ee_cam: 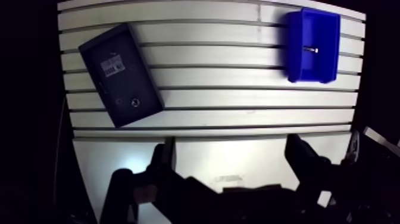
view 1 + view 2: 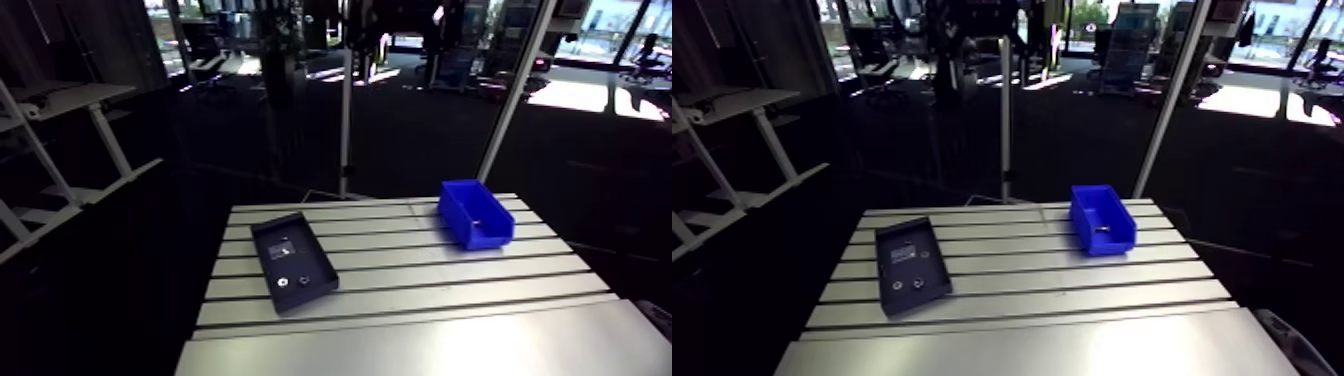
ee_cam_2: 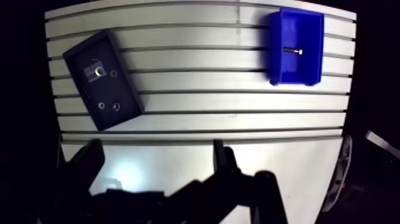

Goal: Pick up the M10 bolt from the tray and put it into the blue bin.

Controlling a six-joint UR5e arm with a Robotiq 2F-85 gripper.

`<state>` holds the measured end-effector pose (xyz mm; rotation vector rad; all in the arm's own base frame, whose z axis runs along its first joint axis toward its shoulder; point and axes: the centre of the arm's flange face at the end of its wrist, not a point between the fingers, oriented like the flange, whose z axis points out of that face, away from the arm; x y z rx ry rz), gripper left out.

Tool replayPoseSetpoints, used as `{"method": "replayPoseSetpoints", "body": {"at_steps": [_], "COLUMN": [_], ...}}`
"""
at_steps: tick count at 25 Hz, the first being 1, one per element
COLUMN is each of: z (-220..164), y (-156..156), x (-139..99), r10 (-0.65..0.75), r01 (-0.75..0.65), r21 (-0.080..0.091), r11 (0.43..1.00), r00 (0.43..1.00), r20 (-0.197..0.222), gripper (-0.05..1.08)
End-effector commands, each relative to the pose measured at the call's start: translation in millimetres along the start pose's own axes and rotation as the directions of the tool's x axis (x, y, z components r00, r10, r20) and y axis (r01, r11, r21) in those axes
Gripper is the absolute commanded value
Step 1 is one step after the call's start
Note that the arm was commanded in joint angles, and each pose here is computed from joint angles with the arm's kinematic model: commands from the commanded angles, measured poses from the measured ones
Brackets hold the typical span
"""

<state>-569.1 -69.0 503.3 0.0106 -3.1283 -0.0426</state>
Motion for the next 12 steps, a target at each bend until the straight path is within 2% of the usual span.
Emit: {"method": "replayPoseSetpoints", "body": {"at_steps": [1, 12], "z": [-9.9, -8.2], "y": [-0.9, -0.4], "x": [-0.3, -4.4], "r10": [0.008, 0.011], "r01": [-0.008, -0.011], "r21": [0.006, 0.005], "r11": [1.000, 1.000], "r00": [1.000, 1.000], "r20": [-0.019, -0.014], "gripper": [0.00, 0.00]}}
